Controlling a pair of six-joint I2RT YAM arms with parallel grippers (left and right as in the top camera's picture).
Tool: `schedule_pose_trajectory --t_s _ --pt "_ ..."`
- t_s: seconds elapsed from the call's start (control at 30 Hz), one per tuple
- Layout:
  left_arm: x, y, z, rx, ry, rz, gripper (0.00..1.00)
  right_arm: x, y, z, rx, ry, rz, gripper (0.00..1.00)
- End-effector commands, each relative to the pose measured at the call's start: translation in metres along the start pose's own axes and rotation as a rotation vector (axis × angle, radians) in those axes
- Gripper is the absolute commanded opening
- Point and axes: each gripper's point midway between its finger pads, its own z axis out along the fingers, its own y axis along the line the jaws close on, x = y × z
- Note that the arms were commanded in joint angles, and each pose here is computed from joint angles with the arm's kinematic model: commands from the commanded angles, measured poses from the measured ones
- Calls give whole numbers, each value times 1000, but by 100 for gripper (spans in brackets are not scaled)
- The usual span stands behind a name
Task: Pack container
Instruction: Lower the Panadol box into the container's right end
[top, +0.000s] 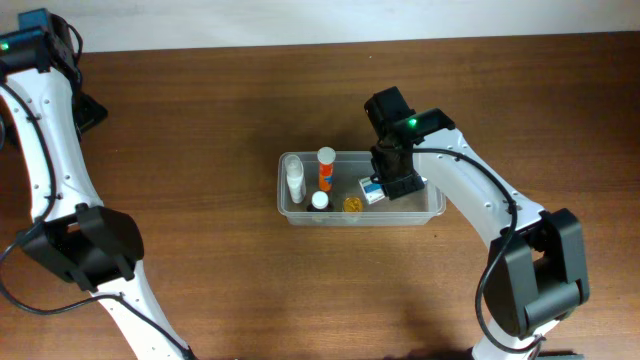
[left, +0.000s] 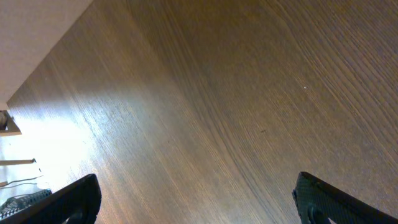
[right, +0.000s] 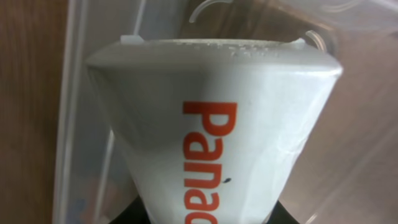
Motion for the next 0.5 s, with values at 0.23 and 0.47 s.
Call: schedule_pose_trajectory --t_s 0.23,0.47 --pt "-4 1 -4 -3 -20 3 99 -10 2 3 -20 -69 84 31" --pt "-4 1 -4 -3 -20 3 100 -11 -3 12 -17 -74 121 31"
